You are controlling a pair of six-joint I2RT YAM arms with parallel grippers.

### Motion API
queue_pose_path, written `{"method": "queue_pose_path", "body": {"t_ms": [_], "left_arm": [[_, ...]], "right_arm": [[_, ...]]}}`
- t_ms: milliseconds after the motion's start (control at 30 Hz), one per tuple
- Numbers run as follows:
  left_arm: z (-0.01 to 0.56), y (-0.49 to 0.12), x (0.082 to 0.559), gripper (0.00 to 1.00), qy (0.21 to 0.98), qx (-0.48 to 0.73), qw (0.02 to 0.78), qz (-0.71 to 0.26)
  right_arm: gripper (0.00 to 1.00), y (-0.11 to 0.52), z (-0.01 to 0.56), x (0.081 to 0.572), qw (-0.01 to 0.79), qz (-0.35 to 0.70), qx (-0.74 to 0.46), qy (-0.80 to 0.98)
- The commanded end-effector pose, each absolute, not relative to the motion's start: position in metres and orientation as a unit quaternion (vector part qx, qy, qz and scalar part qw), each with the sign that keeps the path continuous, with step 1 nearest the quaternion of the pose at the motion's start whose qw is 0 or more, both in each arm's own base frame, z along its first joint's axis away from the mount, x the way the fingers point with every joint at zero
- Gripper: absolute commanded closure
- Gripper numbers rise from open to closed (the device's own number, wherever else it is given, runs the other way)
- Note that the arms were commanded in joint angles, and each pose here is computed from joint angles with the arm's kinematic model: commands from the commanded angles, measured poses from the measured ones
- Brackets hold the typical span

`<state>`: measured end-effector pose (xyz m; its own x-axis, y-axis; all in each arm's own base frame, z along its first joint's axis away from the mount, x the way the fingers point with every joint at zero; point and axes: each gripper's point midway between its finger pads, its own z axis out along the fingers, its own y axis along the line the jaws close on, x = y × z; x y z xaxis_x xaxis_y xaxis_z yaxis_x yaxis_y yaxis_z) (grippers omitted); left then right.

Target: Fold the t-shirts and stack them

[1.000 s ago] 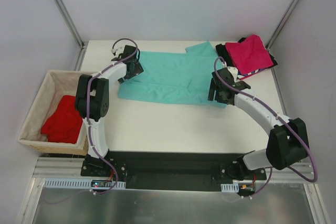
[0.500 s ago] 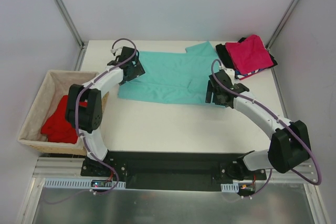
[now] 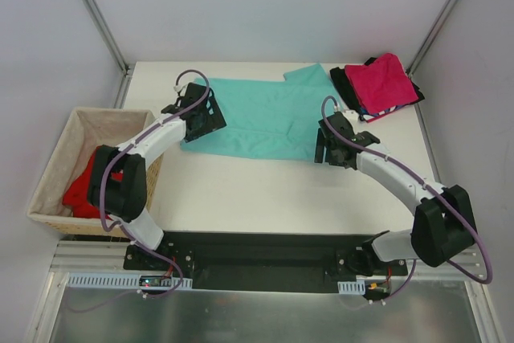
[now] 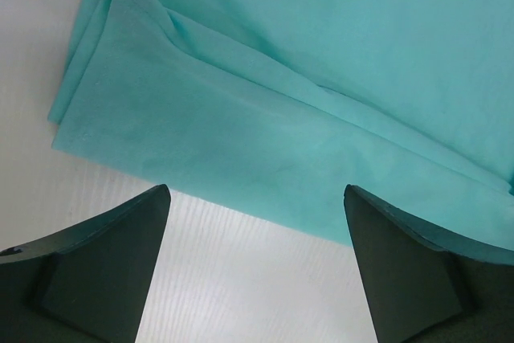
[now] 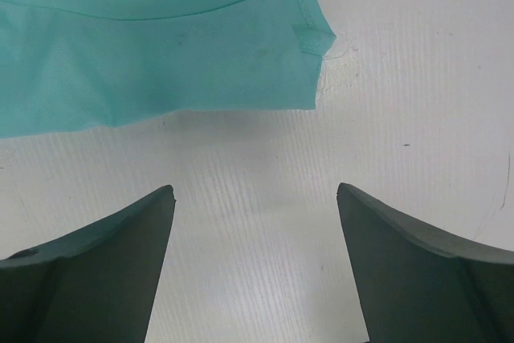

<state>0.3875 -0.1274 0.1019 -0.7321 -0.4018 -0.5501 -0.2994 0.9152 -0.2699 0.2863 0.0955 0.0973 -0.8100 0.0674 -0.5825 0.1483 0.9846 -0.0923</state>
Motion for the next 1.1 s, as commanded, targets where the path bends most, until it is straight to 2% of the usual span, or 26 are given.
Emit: {"method": "queue_pose_path", "body": {"t_ms": [0,333,600,867,1067], "left_arm": [[0.079,-0.126,0.387,0.11,0.939,-0.184,0.285,-0.065],[0.041,-0.118,0.39,0.12,0.955,-0.172,0.241,-0.011],[0.034,-0.115,0.4,0.11,0.956,-0.169,0.238,0.011],[0.029,-0.113,0.401,0.11,0.957,-0.167,0.235,0.018],[0.035,-0.112,0.4,0.11,0.956,-0.167,0.241,0.018]], "right_arm": [[0.14,0.094,0.113,0.287,0.327,-0.061,0.063,0.941],[0.13,0.093,0.115,0.286,0.331,-0.06,0.063,0.939],[0.13,0.09,0.112,0.286,0.331,-0.069,0.064,0.939],[0.13,0.086,0.082,0.293,0.284,-0.093,0.072,0.952],[0.14,0.075,0.082,0.307,0.275,-0.131,0.076,0.949]]}}
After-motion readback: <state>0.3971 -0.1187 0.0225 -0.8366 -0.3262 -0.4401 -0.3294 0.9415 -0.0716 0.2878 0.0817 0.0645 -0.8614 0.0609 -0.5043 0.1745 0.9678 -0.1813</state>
